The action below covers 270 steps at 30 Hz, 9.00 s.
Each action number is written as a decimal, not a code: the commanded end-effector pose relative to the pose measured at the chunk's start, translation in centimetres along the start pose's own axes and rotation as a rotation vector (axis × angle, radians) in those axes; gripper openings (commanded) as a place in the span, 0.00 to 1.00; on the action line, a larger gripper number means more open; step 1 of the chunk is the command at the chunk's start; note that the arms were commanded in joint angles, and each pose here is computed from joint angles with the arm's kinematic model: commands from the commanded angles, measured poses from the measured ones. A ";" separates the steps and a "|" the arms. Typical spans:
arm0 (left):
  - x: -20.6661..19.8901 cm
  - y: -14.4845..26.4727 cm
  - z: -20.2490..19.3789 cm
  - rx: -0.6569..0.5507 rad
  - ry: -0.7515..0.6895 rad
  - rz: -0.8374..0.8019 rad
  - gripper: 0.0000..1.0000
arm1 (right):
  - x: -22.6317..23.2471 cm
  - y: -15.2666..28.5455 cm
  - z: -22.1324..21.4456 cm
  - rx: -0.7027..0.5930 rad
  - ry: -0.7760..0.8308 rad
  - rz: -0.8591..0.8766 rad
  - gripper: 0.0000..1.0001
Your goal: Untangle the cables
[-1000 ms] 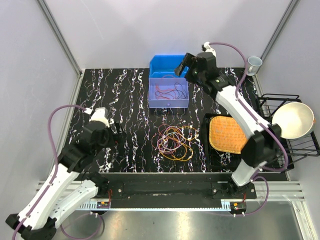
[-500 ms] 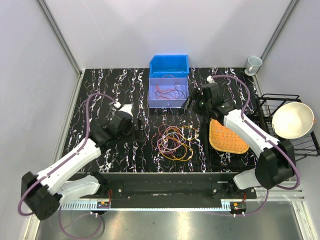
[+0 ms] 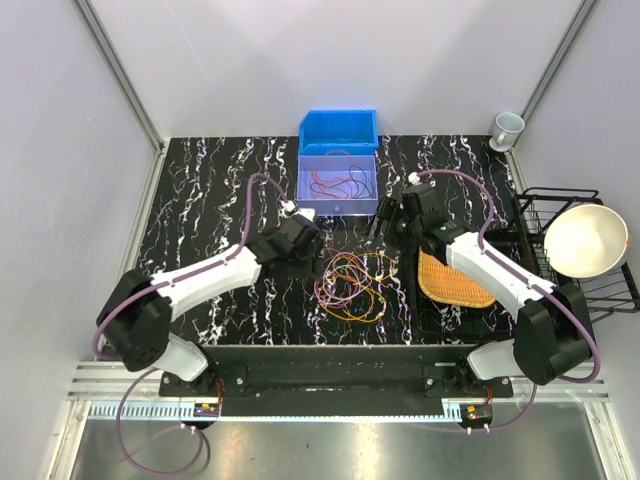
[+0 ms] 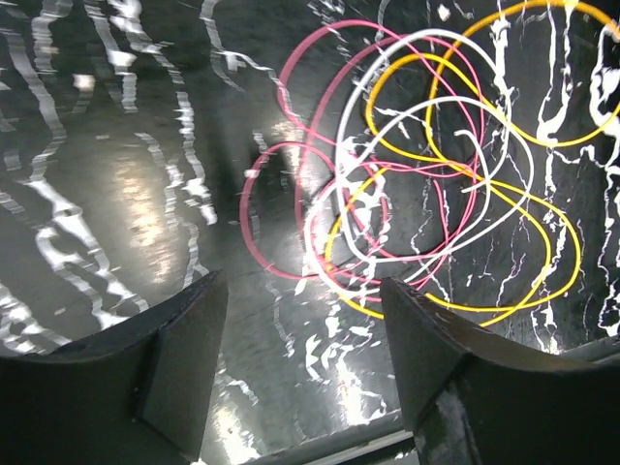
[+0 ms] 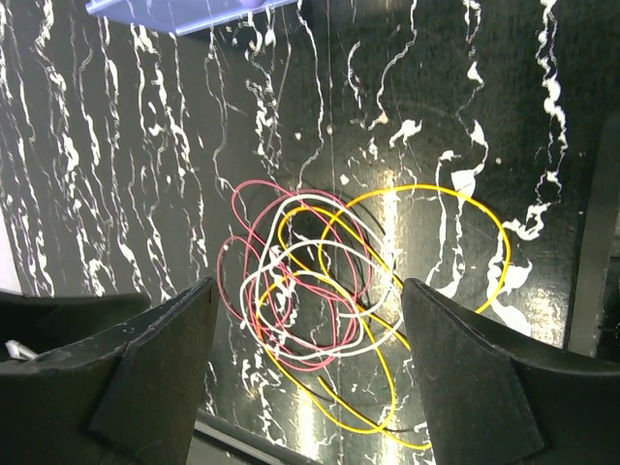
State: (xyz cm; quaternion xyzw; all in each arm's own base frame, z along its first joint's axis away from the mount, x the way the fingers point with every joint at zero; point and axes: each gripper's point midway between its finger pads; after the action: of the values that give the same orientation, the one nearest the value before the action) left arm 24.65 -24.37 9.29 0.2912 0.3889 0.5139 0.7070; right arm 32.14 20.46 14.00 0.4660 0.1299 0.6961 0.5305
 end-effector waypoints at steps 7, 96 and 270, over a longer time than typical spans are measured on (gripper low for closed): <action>-3.1 -4.2 0.3 0.015 -0.007 -0.015 0.56 | 0.2 -1.0 -1.0 -0.013 0.053 0.066 0.82; -9.9 -4.6 -2.5 0.069 -0.334 -0.139 0.54 | -1.7 -5.8 -3.4 0.114 0.055 0.029 0.80; -5.4 6.5 1.5 -0.328 -0.277 -0.379 0.88 | 20.6 15.6 4.6 -0.066 0.029 0.646 0.00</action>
State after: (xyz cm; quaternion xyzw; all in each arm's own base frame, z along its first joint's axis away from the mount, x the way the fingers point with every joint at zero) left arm 19.60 -27.13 16.28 0.1715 0.2995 0.3497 0.8710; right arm 25.79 30.35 35.33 0.4805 -0.0217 0.8245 0.2980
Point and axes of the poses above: each gripper's point midway between its finger pads, its own y axis back along the fingers, its own x axis along the line the jaws close on, z = x × y, and after that the axes turned 2 degrees about y, right-handed
